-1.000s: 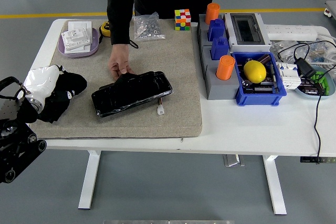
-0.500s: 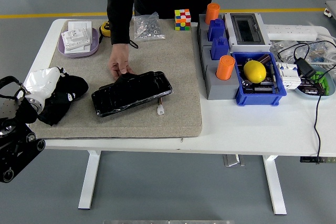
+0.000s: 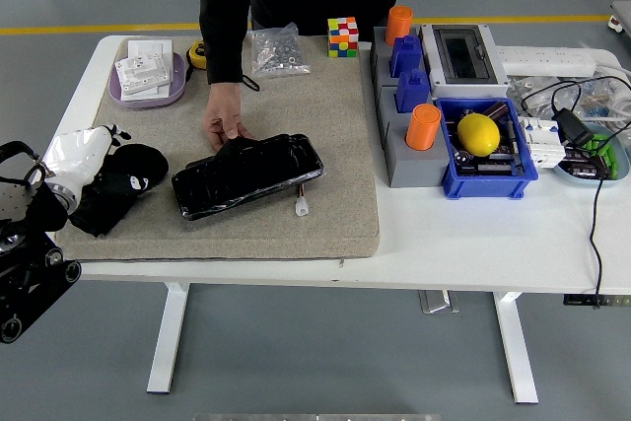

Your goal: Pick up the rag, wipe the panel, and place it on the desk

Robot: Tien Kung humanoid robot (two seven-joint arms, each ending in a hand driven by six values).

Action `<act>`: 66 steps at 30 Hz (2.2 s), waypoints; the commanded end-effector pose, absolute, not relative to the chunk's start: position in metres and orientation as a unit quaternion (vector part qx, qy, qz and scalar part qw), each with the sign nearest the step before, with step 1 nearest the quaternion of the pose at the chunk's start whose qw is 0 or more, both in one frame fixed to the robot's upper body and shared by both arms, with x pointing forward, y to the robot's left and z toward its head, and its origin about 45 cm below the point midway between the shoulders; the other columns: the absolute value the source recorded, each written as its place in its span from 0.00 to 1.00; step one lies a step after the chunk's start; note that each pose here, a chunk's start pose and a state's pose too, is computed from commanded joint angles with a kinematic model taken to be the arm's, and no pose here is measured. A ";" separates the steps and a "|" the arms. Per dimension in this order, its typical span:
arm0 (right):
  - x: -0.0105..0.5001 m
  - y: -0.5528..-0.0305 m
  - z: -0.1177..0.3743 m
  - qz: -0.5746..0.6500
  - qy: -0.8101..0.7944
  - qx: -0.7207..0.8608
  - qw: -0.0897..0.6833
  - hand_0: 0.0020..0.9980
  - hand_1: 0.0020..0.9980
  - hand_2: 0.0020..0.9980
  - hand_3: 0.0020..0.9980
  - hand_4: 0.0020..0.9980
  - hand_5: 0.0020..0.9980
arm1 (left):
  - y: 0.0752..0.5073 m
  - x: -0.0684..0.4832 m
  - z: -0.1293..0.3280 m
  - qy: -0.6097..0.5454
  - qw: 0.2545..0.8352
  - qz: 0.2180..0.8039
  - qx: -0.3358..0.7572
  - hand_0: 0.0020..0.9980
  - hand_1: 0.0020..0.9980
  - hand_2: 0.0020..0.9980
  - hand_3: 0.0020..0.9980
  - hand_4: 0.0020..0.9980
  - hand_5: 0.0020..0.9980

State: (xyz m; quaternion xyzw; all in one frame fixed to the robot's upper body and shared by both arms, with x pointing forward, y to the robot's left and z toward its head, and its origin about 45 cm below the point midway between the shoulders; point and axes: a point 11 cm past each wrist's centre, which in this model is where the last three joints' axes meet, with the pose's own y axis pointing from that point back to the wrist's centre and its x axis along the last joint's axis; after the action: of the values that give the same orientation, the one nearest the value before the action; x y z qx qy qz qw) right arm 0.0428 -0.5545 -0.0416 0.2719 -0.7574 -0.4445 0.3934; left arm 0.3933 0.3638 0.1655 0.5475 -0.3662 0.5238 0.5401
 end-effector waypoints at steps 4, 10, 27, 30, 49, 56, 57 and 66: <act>0.042 -0.555 -0.042 -0.445 -0.757 0.272 0.395 0.70 0.46 0.64 0.62 1.00 0.70 | 0.369 0.392 0.166 -0.364 0.538 0.523 0.552 0.41 0.67 0.75 0.77 1.00 0.55; 0.039 -0.554 -0.042 -0.446 -0.755 0.271 0.397 0.69 0.46 0.64 0.62 1.00 0.70 | 0.373 0.391 0.172 -0.360 0.538 0.528 0.550 0.42 0.67 0.75 0.78 1.00 0.57; 0.039 -0.553 -0.043 -0.445 -0.753 0.272 0.401 0.70 0.46 0.64 0.62 1.00 0.70 | 0.364 0.387 0.211 -0.334 0.570 0.590 0.464 0.41 0.66 0.73 0.76 1.00 0.57; 0.040 -0.552 -0.044 -0.445 -0.752 0.274 0.403 0.70 0.46 0.64 0.62 1.00 0.70 | 0.368 0.387 0.215 -0.321 0.572 0.610 0.444 0.41 0.66 0.73 0.76 1.00 0.57; 0.037 -0.548 -0.047 -0.447 -0.747 0.277 0.408 0.69 0.46 0.64 0.62 1.00 0.70 | 0.338 0.386 0.257 -0.287 0.624 0.664 0.296 0.40 0.63 0.70 0.72 0.88 0.51; 0.033 -0.542 -0.052 -0.456 -0.742 0.279 0.405 0.69 0.46 0.64 0.62 1.00 0.70 | 0.336 0.391 0.269 -0.294 0.622 0.667 0.287 0.41 0.63 0.70 0.72 0.88 0.50; 0.032 -0.541 -0.052 -0.457 -0.741 0.279 0.406 0.69 0.46 0.64 0.62 1.00 0.70 | 0.336 0.391 0.270 -0.294 0.622 0.668 0.285 0.41 0.63 0.70 0.72 0.88 0.50; 0.027 -0.537 -0.056 -0.464 -0.735 0.280 0.408 0.69 0.46 0.65 0.62 1.00 0.70 | 0.333 0.397 0.279 -0.279 0.622 0.686 0.255 0.40 0.62 0.70 0.71 0.88 0.50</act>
State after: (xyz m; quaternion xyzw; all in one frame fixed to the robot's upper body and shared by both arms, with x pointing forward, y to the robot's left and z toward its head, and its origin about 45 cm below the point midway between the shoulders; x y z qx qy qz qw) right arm 0.0271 -0.5371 -0.0556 0.2803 -0.7345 -0.4640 0.4082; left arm 0.3970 0.3327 0.2786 0.2552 -0.2787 0.6858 0.6220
